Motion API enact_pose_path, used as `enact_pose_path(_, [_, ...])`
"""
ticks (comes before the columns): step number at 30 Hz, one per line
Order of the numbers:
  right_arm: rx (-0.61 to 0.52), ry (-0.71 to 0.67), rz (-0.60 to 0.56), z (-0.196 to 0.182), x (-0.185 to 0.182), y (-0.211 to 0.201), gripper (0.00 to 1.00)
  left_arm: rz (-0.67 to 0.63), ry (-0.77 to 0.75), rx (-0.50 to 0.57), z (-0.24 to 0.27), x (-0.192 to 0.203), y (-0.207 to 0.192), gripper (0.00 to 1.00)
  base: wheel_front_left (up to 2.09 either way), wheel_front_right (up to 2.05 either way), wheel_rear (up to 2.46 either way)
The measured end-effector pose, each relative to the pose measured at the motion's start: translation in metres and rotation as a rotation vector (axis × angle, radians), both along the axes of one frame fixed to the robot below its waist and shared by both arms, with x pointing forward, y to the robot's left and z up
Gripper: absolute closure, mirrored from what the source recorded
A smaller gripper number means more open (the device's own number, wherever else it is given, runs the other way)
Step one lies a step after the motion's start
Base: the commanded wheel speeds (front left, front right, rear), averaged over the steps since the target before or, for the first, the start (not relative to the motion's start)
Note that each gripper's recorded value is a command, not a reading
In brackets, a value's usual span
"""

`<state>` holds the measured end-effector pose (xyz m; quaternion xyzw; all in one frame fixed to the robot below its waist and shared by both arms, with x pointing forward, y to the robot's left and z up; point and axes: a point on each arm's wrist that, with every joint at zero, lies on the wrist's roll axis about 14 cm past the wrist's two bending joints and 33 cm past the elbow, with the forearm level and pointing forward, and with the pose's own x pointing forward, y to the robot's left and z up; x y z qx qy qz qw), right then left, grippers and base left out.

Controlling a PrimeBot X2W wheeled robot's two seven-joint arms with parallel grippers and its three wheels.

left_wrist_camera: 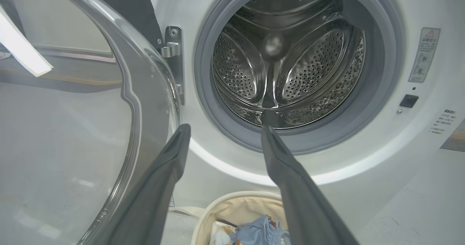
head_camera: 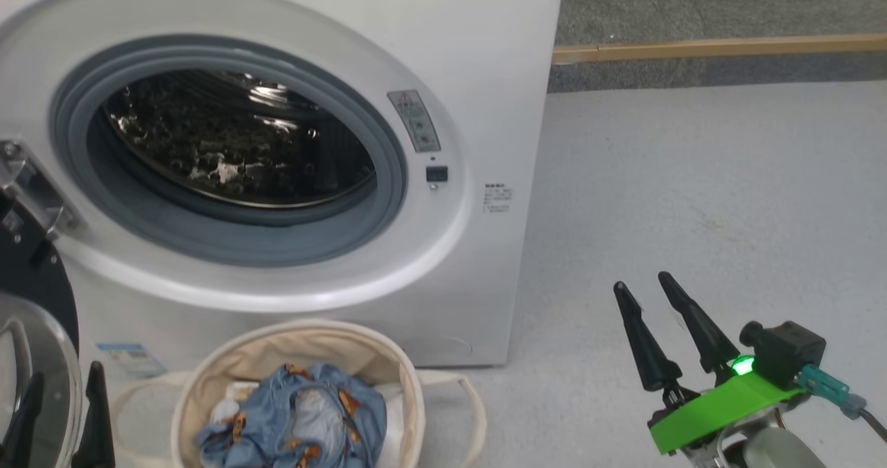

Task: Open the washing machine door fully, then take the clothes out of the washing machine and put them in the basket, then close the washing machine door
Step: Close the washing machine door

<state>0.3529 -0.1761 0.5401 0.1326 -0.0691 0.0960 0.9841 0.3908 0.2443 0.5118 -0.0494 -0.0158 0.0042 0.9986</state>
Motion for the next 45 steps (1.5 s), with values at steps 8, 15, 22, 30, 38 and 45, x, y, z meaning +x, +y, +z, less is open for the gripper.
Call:
enact_pose_path(8, [0.001,0.014,0.005,-0.004,0.004,0.002,0.0,0.025,0.011,0.006,-0.003,0.0,0.008,0.0,-1.83,2.16,-0.32])
enact_pose_path(15, [0.002,0.022,0.011,-0.007,0.006,0.004,0.0,0.033,0.019,0.001,-0.006,-0.001,0.012,0.0,-1.96,2.13,-0.17])
enact_pose_path(22, [0.002,0.026,0.017,-0.008,0.007,0.006,0.0,0.048,0.031,-0.013,-0.01,-0.002,0.015,0.0,-1.26,1.26,0.0])
enact_pose_path(30, [0.003,0.029,0.024,-0.009,0.009,0.008,0.0,0.066,0.052,-0.013,-0.016,-0.004,0.019,0.0,-0.28,0.28,0.0])
enact_pose_path(38, [0.009,0.029,0.034,-0.009,0.01,0.013,0.0,0.119,0.062,-0.038,-0.019,-0.007,0.029,0.0,0.0,0.0,0.0])
enact_pose_path(45, [0.016,0.03,0.08,-0.01,0.015,0.029,0.0,0.211,0.054,-0.082,-0.018,-0.019,0.05,0.0,0.0,0.0,0.0])
